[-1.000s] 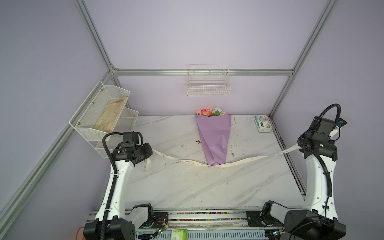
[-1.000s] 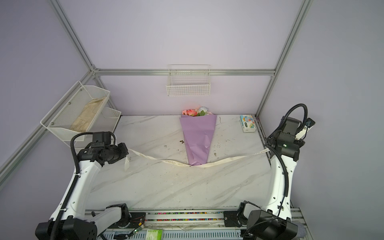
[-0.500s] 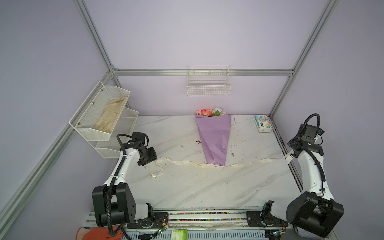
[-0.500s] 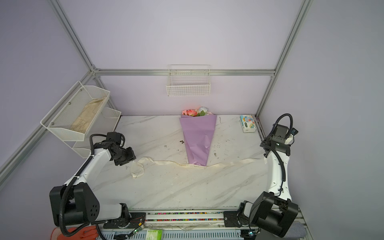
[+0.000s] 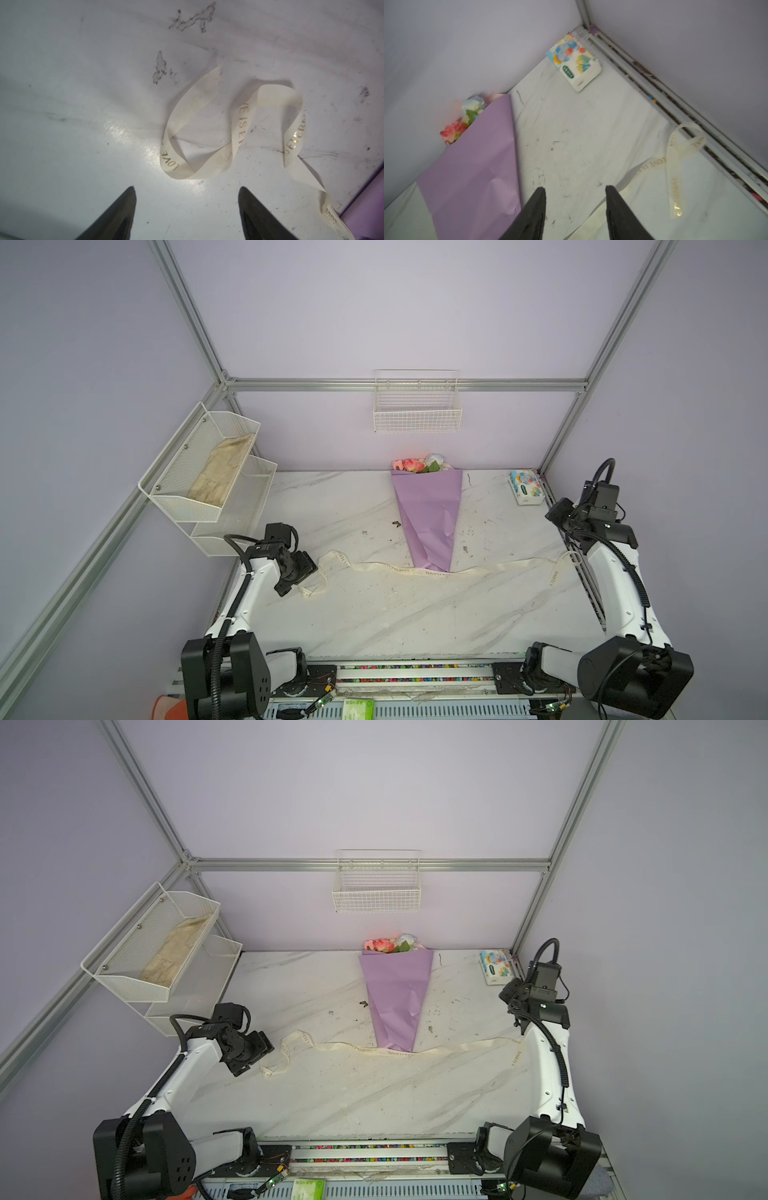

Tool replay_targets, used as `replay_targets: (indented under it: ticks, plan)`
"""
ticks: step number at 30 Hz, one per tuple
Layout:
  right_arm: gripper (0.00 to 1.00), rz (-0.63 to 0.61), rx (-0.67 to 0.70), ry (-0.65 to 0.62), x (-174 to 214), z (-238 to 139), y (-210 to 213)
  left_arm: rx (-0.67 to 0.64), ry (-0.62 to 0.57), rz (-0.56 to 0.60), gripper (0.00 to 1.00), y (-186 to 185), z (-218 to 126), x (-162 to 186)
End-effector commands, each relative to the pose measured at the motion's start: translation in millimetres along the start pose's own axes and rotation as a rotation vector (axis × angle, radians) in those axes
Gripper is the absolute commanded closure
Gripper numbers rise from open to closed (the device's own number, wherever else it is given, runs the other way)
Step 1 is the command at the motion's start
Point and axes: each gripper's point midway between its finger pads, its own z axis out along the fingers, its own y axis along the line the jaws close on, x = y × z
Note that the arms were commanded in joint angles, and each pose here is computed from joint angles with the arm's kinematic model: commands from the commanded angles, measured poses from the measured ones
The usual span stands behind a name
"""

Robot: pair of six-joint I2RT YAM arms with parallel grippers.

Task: Tie the bouquet of fake flowers

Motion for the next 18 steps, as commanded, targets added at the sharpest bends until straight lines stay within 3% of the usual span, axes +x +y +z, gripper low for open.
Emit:
replay_targets:
  ticks: [1,7,10,14,18]
  plan:
    - [0.50,-0.015,-0.053,0.073,30,6,18,0.018,-0.007,-0.093,0.27,2,17,2]
    - [0.50,-0.051,-0.135,0.177,65,20,41,-0.027,-0.011,-0.078,0.38,3,36,-9]
    - [0.50,-0.058,-0.138,0.191,73,21,44,-0.057,0.020,-0.059,0.49,6,48,-11]
    - [0.50,-0.043,-0.152,0.193,82,25,42,-0.079,0.072,-0.047,0.54,7,64,-8]
    - [0.50,-0.050,-0.141,0.224,93,30,38,-0.101,0.077,-0.047,0.78,13,68,-8]
